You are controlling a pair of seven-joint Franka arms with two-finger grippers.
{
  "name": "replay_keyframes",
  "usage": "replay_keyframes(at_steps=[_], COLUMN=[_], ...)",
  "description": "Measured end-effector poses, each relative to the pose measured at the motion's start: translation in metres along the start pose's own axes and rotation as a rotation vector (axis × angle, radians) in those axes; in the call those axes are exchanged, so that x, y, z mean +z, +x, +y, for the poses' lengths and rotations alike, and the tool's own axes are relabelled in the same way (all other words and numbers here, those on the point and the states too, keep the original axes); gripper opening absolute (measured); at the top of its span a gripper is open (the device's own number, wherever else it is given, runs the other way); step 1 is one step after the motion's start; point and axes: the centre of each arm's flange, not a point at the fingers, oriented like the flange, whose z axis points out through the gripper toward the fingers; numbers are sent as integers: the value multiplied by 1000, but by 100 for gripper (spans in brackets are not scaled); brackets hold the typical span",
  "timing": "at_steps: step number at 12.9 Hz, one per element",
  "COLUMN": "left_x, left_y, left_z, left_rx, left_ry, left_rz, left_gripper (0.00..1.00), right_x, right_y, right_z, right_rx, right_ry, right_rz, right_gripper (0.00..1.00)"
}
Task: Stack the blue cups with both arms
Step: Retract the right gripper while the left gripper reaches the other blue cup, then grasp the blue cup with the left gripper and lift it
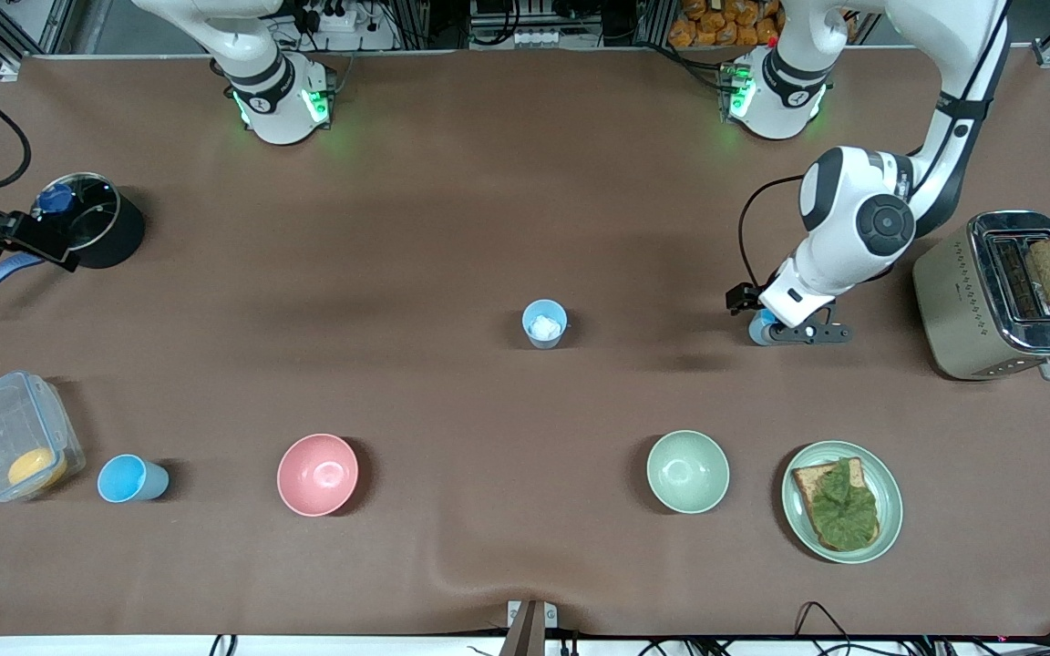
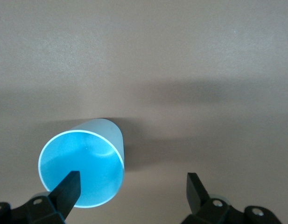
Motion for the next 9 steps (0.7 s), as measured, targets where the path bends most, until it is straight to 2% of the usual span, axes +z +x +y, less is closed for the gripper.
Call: replay_keyframes(at_steps=[4,5,6,9], left_x=[13,18,22,25], left_y=[-2,-2,-3,-3], left_z=[-2,-3,-3,-4], left_rx=[-2,0,4,23], left_ry=[1,2,5,19], left_rz=[15,11,5,3], left_gripper=[100,91,77,41], right_x=[-11,-14,-15,-15], right_y=[-8,-9,-10,-10], right_z=[-4,-4,-2,7], right_rx=[-39,-63,-84,-126], right_ry=[2,2,2,0], right_rz=[13,17,19,9], right_gripper=[100,100,100,100])
